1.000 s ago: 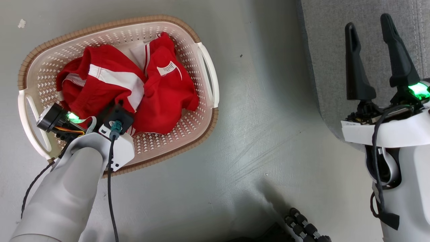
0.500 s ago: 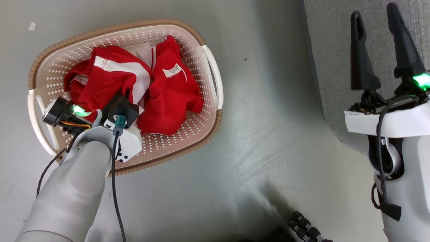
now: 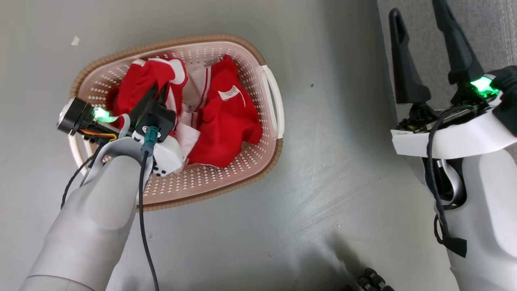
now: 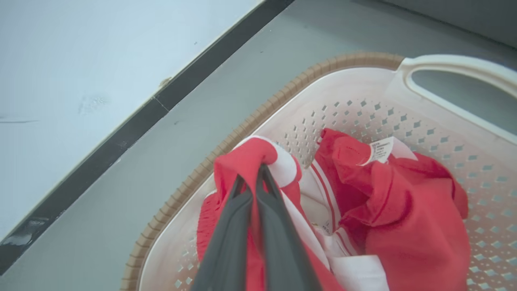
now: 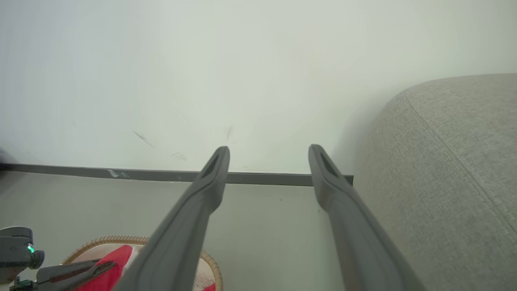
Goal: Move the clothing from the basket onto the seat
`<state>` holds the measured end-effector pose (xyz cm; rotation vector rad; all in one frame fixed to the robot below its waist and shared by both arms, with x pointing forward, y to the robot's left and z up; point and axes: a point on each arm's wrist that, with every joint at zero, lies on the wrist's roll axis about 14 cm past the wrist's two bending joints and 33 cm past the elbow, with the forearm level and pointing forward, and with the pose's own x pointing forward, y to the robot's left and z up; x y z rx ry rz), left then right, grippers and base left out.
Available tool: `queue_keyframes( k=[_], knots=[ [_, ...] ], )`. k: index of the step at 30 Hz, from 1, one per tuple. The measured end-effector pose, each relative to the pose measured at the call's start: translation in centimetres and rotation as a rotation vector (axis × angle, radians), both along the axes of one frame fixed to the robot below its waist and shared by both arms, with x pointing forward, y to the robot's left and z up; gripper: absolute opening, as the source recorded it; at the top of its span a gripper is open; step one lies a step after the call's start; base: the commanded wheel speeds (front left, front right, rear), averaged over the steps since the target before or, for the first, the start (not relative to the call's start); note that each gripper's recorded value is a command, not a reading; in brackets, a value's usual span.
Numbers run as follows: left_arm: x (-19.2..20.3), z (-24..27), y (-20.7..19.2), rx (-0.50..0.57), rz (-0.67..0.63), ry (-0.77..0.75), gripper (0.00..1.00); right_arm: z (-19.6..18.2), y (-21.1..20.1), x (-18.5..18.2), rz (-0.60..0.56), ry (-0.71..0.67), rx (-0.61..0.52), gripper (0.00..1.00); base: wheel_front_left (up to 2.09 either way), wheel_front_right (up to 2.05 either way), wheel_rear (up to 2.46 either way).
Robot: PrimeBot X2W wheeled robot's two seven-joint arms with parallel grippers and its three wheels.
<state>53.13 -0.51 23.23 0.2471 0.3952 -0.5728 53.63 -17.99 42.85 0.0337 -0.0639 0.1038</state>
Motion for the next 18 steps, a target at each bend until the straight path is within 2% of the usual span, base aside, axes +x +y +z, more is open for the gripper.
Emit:
queue_keyframes(
  k=[9,18],
  knots=[
    [1.1,5.4,0.7,-0.047,0.028,-0.138,0.00,0.3,1.5,0.0,0.037,0.005,0.009,1.00,0.00,0.00,0.00],
    [2.2,12.3,3.1,-0.066,0.074,-0.309,0.00,1.5,3.2,-0.1,0.095,-0.006,-0.035,1.00,0.00,0.00,0.00]
  ],
)
